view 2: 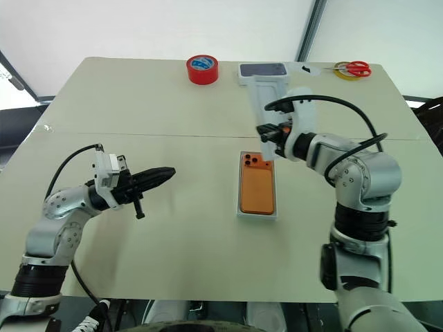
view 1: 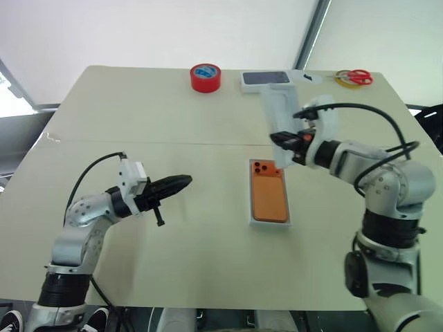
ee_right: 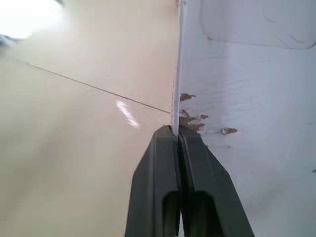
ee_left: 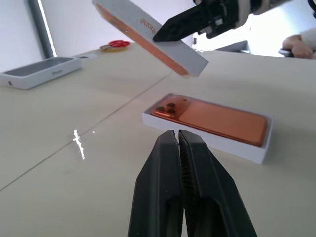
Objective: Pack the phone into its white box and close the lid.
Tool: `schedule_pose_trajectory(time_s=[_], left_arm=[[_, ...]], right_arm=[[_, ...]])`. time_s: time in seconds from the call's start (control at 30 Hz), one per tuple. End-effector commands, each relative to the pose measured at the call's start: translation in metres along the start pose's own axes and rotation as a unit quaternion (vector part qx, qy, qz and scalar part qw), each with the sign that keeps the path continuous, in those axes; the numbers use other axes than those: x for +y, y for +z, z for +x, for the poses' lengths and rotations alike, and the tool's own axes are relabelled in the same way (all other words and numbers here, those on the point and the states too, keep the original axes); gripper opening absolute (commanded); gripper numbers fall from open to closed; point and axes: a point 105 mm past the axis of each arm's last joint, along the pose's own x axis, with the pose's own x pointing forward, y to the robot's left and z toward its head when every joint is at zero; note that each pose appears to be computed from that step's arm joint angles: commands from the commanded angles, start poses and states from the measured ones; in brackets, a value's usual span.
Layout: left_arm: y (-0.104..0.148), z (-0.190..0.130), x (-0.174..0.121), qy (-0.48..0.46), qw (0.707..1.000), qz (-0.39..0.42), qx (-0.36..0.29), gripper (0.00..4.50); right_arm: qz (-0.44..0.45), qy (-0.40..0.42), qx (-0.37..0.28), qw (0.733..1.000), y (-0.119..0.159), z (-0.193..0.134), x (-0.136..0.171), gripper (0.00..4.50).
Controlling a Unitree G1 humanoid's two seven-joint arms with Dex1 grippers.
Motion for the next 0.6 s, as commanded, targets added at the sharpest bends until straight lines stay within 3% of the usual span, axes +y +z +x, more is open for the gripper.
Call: schedule_pose_trajectory(time_s=[0.03,0.13,0.37,0.6], left_arm=[[0.005,0.009,0.002,0.021,1.0,0.003,-0.015,0.02],[0.005,0.02,-0.002,0.037,0.999,-0.012,-0.027,0.02],[0.007,0.028,-0.008,0.029,0.999,-0.023,-0.033,0.02],[0.009,0.026,-0.012,0.022,0.998,-0.038,-0.035,0.02]], right_arm=[[0.066,0.073,-0.045,0.994,0.013,-0.004,0.028,0.0],[0.179,0.187,-0.053,0.965,0.002,-0.006,0.059,0.0],[0.241,0.288,0.028,0.927,-0.045,-0.028,0.098,0.0],[0.292,0.287,0.085,0.908,-0.061,-0.031,0.111,0.0]])
